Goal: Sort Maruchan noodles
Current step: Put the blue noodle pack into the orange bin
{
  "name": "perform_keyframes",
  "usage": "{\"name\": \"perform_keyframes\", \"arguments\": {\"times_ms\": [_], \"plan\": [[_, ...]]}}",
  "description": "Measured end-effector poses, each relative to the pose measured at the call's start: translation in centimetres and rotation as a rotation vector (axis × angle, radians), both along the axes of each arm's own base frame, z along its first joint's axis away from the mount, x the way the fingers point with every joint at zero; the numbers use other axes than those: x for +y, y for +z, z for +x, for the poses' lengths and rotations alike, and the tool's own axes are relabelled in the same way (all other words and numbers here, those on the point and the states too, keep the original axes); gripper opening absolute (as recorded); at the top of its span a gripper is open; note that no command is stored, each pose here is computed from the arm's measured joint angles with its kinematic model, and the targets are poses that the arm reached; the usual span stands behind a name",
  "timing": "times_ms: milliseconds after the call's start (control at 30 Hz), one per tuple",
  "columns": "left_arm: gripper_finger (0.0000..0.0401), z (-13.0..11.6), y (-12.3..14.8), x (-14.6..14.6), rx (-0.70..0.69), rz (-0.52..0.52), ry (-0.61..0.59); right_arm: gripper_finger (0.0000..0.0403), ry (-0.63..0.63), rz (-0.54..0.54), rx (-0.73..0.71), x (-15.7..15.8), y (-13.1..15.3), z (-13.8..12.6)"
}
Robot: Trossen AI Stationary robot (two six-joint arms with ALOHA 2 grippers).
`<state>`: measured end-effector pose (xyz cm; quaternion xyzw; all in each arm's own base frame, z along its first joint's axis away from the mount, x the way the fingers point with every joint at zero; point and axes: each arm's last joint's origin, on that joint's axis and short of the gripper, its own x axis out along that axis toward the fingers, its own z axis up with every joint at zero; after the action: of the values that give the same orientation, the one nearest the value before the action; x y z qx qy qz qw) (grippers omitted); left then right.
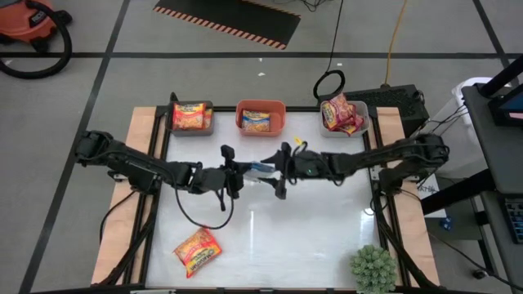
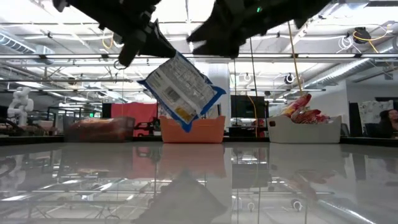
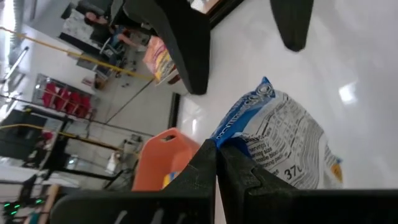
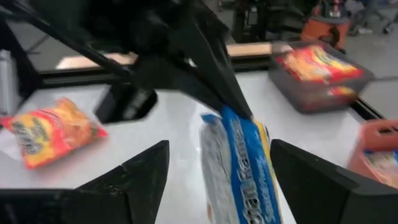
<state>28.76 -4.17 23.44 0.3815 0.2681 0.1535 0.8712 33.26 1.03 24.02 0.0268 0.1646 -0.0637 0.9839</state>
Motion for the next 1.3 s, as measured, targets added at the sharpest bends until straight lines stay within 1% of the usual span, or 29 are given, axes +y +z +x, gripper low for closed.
{"name": "perform_keyframes", "arguments": {"times_ms": [167,267,433,567,733,867,1100,1200,1300], "plan": [[0.0005,0.3,0.4,1.3,-0.006,0.06,0.017,0.0266,-0.019,0.025,0.049,-3.0,-0.7,0.0],[0.0005,0.5,0.5,2.0,0.001,0.073,0.001,0.0266,-0.024,0.041,0.087,-4.5,-1.0,-0.3],[0.0005,0.8,0.8,3.7,-0.032,0.063,0.014,0.0265,0.036,0.073,0.117,-6.3,-1.3,-0.6],[0.0005,1.0,1.0,4.9,-0.062,0.025,-0.026,0.0265,0.033,0.05,0.166,-7.3,-2.4,-0.6],[0.0005,1.2,1.2,5.9,-0.097,-0.024,-0.069,0.0261,0.022,0.01,0.184,-8.4,-3.8,0.0],[0.0005,1.1,1.1,6.4,-0.098,-0.04,-0.056,0.0234,0.009,0.011,0.189,-9.0,-4.2,0.1],[0.0006,1.1,1.1,6.5,-0.107,-0.06,-0.044,0.0159,0.018,-0.007,0.175,-8.9,-3.6,-0.1],[0.0019,1.1,1.1,6.5,-0.114,-0.08,-0.033,0.0135,0.03,-0.046,0.176,-8.9,-3.1,-0.4],[0.0042,1.0,0.9,6.5,-0.112,-0.121,-0.016,0.0119,0.024,-0.088,0.187,-8.8,-2.7,-0.8]]}}
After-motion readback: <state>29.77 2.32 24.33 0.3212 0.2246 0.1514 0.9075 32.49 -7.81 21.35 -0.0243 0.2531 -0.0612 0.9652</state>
